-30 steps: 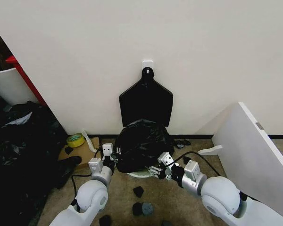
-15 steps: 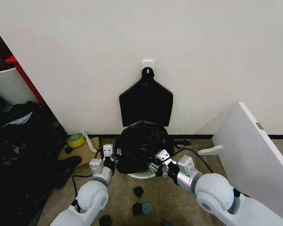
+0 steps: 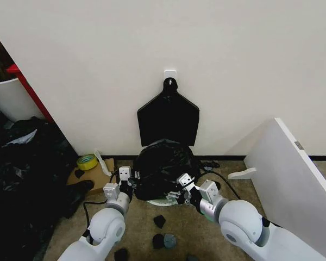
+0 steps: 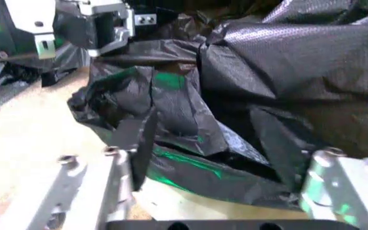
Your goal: Place the garbage bag over the trash bin.
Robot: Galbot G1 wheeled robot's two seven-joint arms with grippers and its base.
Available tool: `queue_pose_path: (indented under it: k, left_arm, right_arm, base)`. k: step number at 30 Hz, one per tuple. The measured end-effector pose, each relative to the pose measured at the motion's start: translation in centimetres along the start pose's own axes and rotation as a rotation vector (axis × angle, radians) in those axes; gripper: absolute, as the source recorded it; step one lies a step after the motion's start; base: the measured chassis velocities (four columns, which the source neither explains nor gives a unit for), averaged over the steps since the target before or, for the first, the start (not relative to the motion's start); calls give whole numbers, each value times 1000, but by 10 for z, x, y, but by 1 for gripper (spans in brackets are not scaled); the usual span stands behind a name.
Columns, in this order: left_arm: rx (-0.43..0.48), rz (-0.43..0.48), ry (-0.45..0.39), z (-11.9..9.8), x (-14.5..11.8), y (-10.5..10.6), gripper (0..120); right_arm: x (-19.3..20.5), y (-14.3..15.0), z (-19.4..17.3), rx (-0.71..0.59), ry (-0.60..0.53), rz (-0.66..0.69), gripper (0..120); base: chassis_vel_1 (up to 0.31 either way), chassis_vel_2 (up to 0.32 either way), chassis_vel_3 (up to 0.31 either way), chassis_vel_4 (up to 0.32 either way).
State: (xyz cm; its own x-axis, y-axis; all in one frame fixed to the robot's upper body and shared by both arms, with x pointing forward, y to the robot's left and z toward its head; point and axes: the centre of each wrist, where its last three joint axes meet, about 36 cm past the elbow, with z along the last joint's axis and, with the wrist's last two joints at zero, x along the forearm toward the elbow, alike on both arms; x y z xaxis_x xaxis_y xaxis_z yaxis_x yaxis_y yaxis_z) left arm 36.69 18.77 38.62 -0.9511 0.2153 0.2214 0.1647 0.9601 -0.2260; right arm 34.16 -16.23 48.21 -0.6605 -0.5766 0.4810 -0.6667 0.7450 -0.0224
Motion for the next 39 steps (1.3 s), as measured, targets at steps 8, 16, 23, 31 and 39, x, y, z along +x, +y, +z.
queue_pose_path:
  k: [8,16,23,31,39]
  left_arm:
    - [1,1,-3,0,-1,-1,0]
    - [8,-2,-11,-3,-4,0,0]
    - [18,-11,-27,-10,-7,3,0]
    - [63,-23,-25,-26,-7,5,0]
    - [74,-14,5,-37,2,4,0]
  right_arm:
    - [-2,1,1,-8,9,18,22]
    - [-1,-9,13,26,-23,13,0]
    - [-4,-30,43,65,-228,-122,0]
    - [-15,-62,83,191,-462,-407,0]
    - [-27,-101,108,377,-460,-511,0]
  base:
    - [0,0,0,0]
    - [0,0,0,0]
    - [0,0,0,0]
    - [0,0,0,0]
    - [0,0,0,0]
